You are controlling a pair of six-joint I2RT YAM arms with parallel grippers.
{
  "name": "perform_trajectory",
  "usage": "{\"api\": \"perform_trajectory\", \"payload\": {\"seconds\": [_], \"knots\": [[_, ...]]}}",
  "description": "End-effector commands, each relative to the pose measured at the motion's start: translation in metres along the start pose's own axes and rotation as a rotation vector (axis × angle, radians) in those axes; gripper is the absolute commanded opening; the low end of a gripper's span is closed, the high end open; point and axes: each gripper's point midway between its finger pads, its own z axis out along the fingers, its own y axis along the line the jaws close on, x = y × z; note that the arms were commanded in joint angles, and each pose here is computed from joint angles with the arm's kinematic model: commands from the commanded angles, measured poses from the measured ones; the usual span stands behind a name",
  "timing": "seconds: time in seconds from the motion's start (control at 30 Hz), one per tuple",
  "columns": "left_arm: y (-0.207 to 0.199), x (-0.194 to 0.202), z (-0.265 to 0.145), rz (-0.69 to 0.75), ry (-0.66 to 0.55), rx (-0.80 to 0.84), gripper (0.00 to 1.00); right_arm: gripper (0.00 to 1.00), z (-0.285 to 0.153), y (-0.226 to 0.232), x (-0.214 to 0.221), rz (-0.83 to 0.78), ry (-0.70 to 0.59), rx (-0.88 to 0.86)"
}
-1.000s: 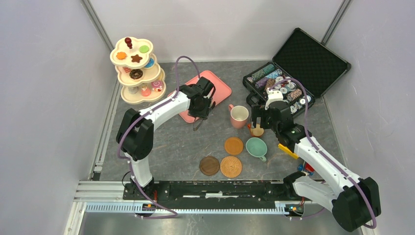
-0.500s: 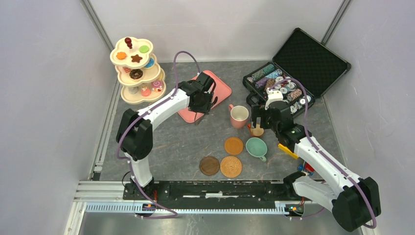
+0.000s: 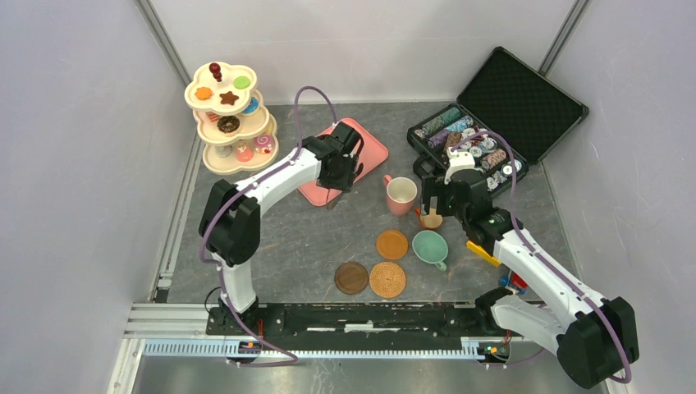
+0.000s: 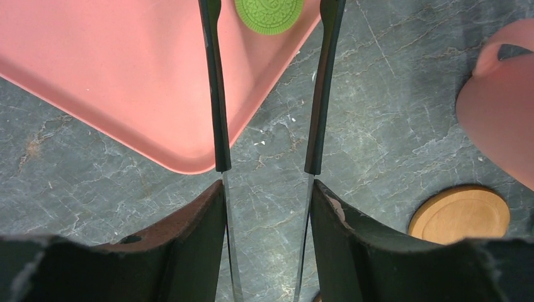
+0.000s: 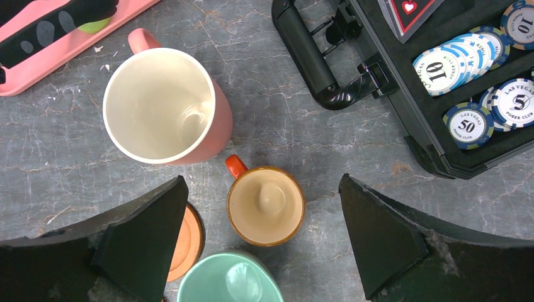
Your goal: Serve the afternoon tea
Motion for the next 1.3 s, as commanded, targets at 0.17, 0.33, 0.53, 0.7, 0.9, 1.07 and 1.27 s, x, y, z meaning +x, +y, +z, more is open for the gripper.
{"api": "perform_trajectory", "payload": {"seconds": [0.17,0.33,0.53,0.7,0.9,1.07,1.27], "knots": [[0.009,0.005,0.013,0.003,0.01,-0.057,0.55,0.98,-0.004,0.002,-0.011,0.011,-0.039,-0.005],[0.013,0.016,0.017,0.013,0.042,-0.074,0.52,0.98,-0.004,0.002,-0.012,0.014,-0.041,-0.005],[0.023,0.025,0.013,0.025,0.051,-0.108,0.54,0.98,-0.004,0.003,-0.013,0.016,-0.042,-0.011],[0.026,0.024,0.014,0.034,0.049,-0.122,0.46,0.98,-0.004,0.005,-0.014,0.02,-0.044,-0.016],[0.019,0.012,0.013,0.019,0.036,-0.081,0.34,0.98,-0.005,0.003,-0.014,0.018,-0.046,-0.011],[0.02,0.005,0.009,-0.009,0.027,-0.048,0.4,0.98,-0.005,0.001,-0.012,0.014,-0.044,-0.002],[0.026,0.004,0.012,-0.036,0.045,-0.02,0.54,0.98,-0.004,0.002,-0.01,0.015,-0.038,-0.004]]}}
